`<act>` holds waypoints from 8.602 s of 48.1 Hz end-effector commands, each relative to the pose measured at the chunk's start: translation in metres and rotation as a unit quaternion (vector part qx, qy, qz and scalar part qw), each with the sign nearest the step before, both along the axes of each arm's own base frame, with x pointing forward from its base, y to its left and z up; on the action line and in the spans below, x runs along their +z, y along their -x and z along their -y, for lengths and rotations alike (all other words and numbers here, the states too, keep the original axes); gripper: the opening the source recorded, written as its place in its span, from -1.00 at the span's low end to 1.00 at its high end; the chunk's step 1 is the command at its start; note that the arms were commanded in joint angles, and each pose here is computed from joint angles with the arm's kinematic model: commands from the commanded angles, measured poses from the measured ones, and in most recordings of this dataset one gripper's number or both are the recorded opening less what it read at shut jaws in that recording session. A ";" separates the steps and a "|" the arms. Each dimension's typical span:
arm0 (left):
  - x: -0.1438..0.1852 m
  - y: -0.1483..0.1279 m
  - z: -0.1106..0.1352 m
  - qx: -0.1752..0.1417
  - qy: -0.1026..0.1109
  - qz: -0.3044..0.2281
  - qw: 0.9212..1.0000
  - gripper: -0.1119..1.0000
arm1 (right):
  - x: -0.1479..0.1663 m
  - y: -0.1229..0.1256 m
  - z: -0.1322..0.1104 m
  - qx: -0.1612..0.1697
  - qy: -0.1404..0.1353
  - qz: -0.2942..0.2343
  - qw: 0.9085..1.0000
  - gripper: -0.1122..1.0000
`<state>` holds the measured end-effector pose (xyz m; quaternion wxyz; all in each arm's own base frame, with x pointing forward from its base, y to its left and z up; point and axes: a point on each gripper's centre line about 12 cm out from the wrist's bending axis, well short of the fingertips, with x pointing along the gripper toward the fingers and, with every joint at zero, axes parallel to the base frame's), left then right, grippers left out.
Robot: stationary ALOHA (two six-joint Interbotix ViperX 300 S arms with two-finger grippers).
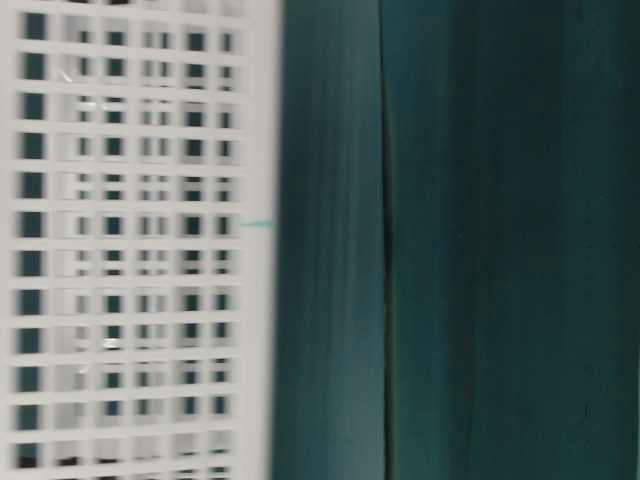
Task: Lift the white basket with both hands.
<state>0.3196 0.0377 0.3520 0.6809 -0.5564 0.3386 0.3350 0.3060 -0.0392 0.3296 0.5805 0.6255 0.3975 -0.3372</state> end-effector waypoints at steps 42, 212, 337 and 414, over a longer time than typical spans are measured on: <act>0.135 -0.004 0.003 -0.019 -0.032 0.165 0.986 -0.77 | 0.131 0.009 -0.003 0.031 0.008 0.104 0.994 -0.46; -0.173 0.006 0.001 0.008 0.010 -0.036 0.999 -0.78 | -0.179 -0.018 -0.010 0.095 0.032 -0.061 0.993 -0.46; -0.181 0.001 0.001 0.005 0.008 -0.011 1.000 0.70 | -0.183 -0.019 0.032 0.067 0.055 -0.038 0.996 0.78; -0.080 0.026 -0.013 -0.025 -0.058 0.117 0.991 0.70 | -0.127 -0.013 0.054 0.107 0.077 -0.008 0.991 0.79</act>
